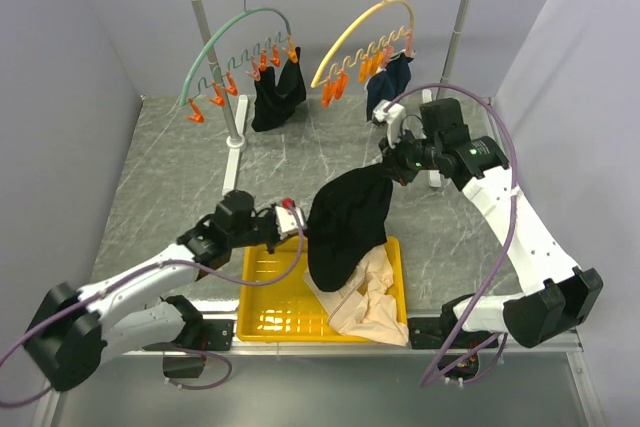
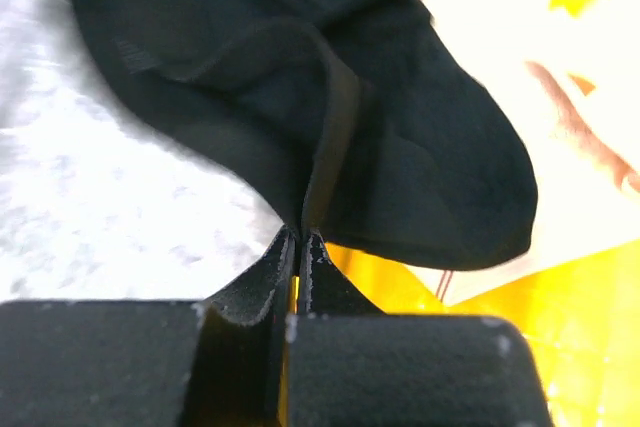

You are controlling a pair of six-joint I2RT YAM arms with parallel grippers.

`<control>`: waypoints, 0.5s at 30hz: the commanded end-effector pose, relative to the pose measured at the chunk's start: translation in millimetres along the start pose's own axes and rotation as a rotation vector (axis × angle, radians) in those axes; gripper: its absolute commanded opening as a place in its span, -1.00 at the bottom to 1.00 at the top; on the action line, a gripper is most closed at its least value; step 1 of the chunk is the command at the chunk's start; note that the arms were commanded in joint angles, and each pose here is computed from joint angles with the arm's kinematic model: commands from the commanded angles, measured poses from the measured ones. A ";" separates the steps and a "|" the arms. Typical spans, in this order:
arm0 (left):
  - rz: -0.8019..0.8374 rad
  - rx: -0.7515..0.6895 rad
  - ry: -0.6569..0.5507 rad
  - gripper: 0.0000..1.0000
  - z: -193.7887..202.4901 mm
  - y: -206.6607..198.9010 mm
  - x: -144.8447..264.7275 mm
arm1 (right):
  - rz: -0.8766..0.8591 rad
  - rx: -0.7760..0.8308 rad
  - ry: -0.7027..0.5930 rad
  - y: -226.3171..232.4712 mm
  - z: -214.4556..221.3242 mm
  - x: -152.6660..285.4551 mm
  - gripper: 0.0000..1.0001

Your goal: Clip the underwear to the hanger

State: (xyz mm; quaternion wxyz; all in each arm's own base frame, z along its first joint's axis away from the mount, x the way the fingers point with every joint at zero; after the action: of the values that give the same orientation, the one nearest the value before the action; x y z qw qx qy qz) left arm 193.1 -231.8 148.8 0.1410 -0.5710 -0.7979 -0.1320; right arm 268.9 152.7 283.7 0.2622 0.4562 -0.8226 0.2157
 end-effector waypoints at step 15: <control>-0.391 0.119 -0.195 -0.99 -150.0 129.7 63.7 | 0.442 -0.044 -0.350 -102.3 -49.4 86.9 -1.00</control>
State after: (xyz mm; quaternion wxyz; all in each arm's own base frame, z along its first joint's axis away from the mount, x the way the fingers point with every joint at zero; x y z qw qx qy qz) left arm 304.3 -197.1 309.9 0.0684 -0.4249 -0.9006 -0.0603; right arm 321.6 80.1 356.5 0.1487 0.3144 -0.9243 0.1572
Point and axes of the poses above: each gripper's point midway between its finger pads, its own x axis back along the fingers, its own y axis along the line the jaws close on, z = x × y, the point moved 4 cm from there along x, back along the fingers, and after that the axes turned 9 degrees about x, right-handed, at the moved point
